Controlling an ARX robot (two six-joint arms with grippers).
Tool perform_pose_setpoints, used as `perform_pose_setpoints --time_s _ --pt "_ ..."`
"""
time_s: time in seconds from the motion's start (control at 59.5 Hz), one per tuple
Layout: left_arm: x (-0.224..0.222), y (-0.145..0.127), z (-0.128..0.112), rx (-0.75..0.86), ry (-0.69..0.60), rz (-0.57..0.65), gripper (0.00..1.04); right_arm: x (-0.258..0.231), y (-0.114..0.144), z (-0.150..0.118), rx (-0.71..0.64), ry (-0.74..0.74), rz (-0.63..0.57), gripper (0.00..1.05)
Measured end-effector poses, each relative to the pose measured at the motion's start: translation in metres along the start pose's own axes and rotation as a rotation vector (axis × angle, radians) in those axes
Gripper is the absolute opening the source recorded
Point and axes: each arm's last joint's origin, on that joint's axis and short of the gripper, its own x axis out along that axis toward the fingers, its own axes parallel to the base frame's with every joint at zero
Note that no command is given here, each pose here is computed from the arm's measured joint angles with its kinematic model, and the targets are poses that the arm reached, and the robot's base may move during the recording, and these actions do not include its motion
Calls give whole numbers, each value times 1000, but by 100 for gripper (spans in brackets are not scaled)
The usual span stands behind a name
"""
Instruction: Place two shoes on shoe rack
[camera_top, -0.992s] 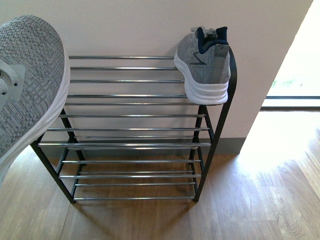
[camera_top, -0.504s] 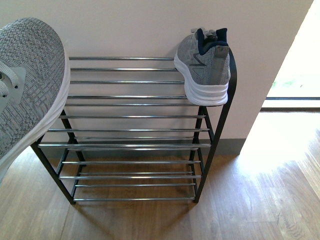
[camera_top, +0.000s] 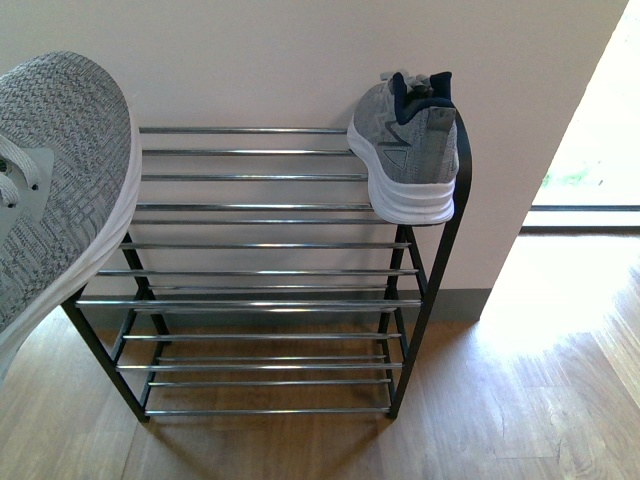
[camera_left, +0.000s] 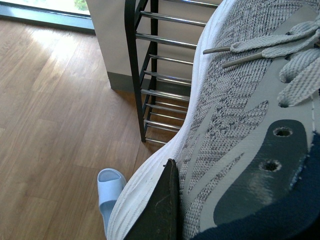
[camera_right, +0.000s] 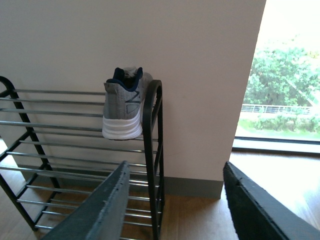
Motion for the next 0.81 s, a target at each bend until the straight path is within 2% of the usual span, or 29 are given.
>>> perform_pose_setpoints --time_s 0.101,0.185,0.252,0.387,0.504,0.639,0.807 --pt "0 0 0 0 0 0 1 0 0 0 0 0 0 75" --pt "2 -2 1 -58 -66 25 1 0 0 0 0 0 0 88" --pt "6 -7 4 -101 -68 14 1 0 0 0 0 0 0 97" --pt "22 -22 14 -143 -14 -38 1 0 0 0 0 0 0 95" --pt "54 -50 42 -187 61 -157 1 0 0 0 0 0 0 96" --pt "88 -80 62 -202 129 -222 1 0 0 0 0 0 0 96" --pt "126 -102 80 -212 174 -207 1 0 0 0 0 0 0 96"
